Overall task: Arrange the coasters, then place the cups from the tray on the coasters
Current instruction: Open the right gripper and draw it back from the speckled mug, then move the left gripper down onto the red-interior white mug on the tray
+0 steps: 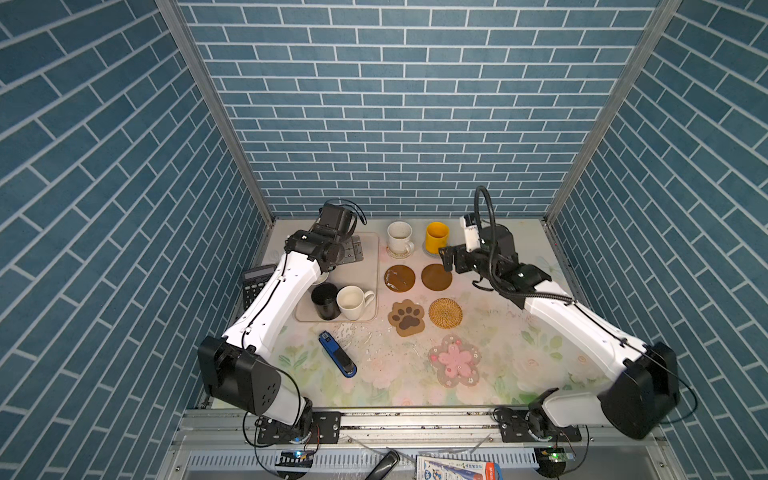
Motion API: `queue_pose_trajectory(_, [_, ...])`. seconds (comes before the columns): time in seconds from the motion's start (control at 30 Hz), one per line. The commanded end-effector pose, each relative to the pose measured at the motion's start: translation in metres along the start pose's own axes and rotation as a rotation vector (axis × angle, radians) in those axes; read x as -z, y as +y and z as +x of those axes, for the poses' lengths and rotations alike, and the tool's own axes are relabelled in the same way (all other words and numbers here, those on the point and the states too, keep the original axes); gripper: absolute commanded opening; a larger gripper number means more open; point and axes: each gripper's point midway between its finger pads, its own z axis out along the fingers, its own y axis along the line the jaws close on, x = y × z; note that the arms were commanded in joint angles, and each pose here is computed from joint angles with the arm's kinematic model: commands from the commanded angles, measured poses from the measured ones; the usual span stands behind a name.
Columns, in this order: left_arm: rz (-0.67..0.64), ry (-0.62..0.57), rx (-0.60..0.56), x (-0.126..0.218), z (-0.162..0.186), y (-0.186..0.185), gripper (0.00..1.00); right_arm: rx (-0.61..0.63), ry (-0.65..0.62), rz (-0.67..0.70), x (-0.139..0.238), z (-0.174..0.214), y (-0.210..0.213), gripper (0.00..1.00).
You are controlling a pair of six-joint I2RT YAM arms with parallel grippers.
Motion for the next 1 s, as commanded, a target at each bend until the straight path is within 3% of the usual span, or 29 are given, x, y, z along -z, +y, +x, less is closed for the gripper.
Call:
queue_pose_trajectory(0.0, [-0.033,0.011,-0.008,-0.013,-0.006,0.0,0.96,-0.077,-0.042,0.063,0.016,0.014,-0.018,0.99])
queue_pose_trajectory(0.4, [-0.094,0.08,-0.022,-0.079,-0.005,-0.014,0.93,-0.184,-0.186,0.175,0.078,0.061,-0.06,0.99])
queue_pose_trajectory(0.83, [-0.168,0.132,0.024,-0.152,0.008,-0.007,0.85,-0.225,-0.17,0.086,0.06,0.078,-0.048,0.99])
queue_pose_trajectory(0.97, [-0.134,0.125,0.065,-0.174,0.007,-0.002,0.8,-0.23,-0.153,0.059,0.049,0.086,-0.043,0.99])
